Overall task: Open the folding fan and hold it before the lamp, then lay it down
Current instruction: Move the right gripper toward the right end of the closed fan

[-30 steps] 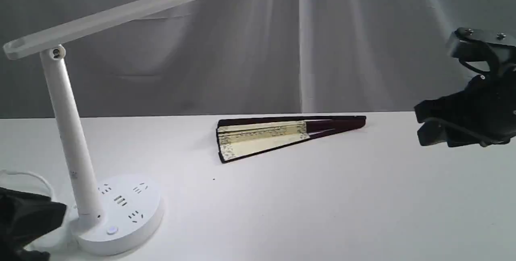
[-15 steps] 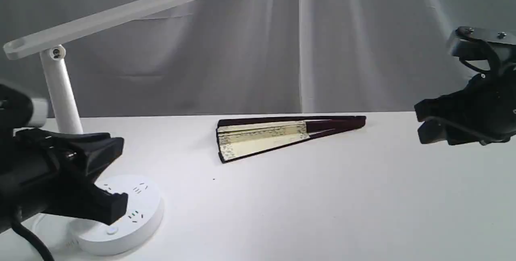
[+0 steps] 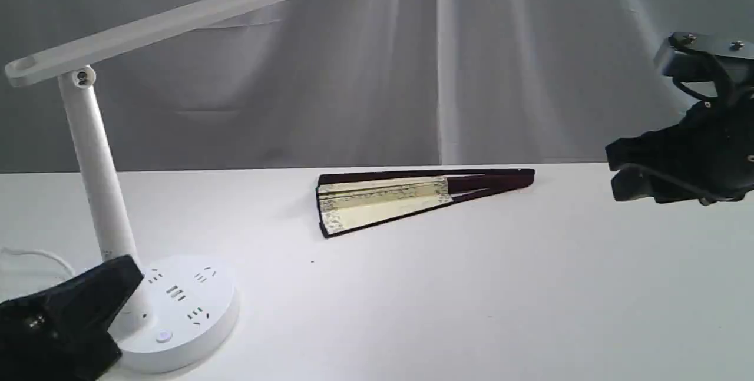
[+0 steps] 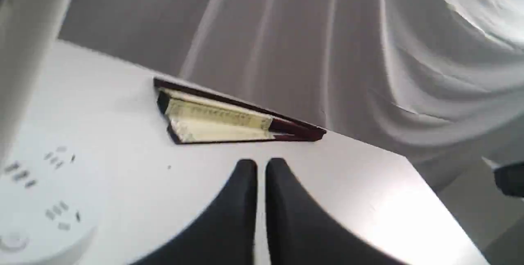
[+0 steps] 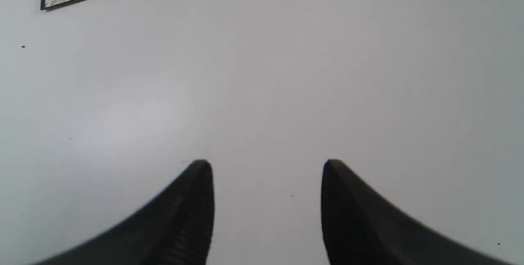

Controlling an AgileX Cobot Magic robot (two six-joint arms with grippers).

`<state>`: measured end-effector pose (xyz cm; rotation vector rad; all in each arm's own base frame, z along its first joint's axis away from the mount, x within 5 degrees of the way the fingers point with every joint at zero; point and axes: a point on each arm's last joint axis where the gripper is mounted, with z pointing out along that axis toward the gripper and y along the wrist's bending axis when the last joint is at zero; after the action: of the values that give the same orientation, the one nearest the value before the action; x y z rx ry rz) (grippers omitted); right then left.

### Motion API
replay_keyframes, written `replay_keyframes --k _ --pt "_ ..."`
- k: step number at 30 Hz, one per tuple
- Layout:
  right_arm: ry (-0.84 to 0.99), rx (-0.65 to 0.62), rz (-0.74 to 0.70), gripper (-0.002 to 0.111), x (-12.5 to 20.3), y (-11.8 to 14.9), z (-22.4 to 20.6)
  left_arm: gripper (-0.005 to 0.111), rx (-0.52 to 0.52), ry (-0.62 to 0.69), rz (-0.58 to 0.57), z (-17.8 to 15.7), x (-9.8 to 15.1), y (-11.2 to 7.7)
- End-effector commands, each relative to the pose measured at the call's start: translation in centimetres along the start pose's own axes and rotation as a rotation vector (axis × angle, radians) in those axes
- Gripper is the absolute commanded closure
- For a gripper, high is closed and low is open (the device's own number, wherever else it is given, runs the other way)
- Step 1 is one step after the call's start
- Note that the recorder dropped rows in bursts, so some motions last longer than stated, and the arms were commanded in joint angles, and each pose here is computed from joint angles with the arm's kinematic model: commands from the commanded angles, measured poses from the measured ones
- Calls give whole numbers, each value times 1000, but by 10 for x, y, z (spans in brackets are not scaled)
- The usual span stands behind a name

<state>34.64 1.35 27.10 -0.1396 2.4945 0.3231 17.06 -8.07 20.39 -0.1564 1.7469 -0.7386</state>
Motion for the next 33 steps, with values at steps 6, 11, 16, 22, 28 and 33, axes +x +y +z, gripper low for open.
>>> replay_keyframes --k 6,11,16,22,28,33 --pt "49 -10 47 65 3 -6 27 60 -90 129 -394 9 22 11" --pt "162 -66 50 65 -8 -9 53 53 -71 176 -594 19 37 13" --pt "109 -93 56 65 -38 -14 71 53 -38 154 -746 27 43 15" --pt "83 -133 53 55 -70 -21 102 53 7 126 -802 34 49 18" --pt "51 -167 19 53 -96 -30 141 53 0 132 -804 36 54 21" --pt "-19 -157 -44 53 -110 -38 177 53 48 126 -796 46 48 14"
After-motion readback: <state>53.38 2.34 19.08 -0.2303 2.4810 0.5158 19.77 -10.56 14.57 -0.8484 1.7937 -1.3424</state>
